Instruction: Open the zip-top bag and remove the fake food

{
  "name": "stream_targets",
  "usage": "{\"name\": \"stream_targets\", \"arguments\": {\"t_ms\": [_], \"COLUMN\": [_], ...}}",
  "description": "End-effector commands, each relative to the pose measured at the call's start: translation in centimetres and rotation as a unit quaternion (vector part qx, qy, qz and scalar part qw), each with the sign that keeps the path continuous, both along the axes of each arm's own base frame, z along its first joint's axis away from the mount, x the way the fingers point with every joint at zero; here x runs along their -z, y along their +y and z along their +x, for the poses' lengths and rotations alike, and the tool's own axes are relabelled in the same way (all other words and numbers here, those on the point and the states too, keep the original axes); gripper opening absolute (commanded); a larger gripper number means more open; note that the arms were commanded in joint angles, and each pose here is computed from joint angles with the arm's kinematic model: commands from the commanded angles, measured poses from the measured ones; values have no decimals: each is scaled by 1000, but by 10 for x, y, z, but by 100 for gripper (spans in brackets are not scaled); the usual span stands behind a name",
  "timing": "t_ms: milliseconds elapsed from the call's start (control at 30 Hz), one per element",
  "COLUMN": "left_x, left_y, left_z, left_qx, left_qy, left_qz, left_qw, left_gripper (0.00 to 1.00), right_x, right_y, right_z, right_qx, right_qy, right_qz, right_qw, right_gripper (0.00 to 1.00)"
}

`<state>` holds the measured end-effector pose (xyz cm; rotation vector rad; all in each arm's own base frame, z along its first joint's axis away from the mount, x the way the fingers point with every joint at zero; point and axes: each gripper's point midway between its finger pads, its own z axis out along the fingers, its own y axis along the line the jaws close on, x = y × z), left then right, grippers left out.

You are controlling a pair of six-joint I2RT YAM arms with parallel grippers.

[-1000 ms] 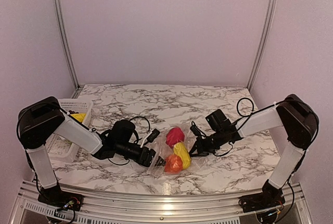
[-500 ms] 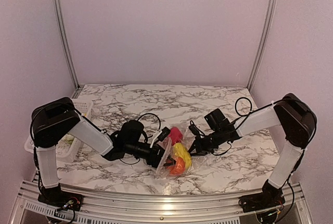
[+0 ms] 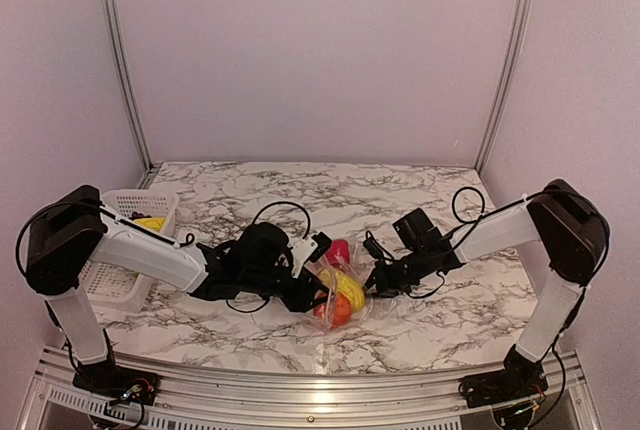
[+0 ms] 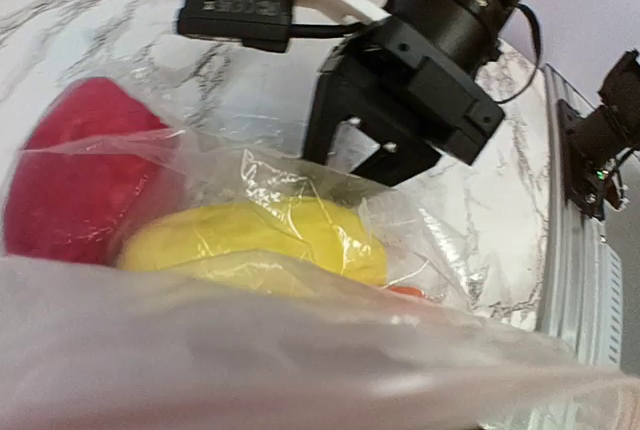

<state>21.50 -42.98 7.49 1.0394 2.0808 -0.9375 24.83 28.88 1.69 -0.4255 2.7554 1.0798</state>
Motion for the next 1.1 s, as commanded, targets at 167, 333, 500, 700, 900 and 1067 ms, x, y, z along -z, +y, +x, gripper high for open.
{"name": "stream_targets", "arguments": {"t_ms": [167,333,500,700,900,1067], "left_x": [30,-6,-18,11,20,-3], "left_y": [123,86,57,60,48,5], "left_z": [50,12,-21,24,41,1], "left_qx": [-215,-106,2,-103,-146,3], "left_qy": [-77,-57,-31,-36,-28,-6], "left_qz": [215,58,-11,73,51,-43], "left_qw": [950,991,999,991,988,999], "left_gripper": [53,63,59,43,37,49], "right_x": [30,23,21,22,23,25], "right_y": [-30,-24,-24,-24,-23,-24], "right_z": [-24,-21,-21,-23,-22,-22], "right_qx": [15,5,-3,-4,-1,-2], "right_qy": [34,28,22,23,24,26], "right_qz": [-81,-69,-70,-68,-67,-69], "right_qw": [996,997,997,997,997,997], "right_gripper": [0,0,0,0,0,0]}}
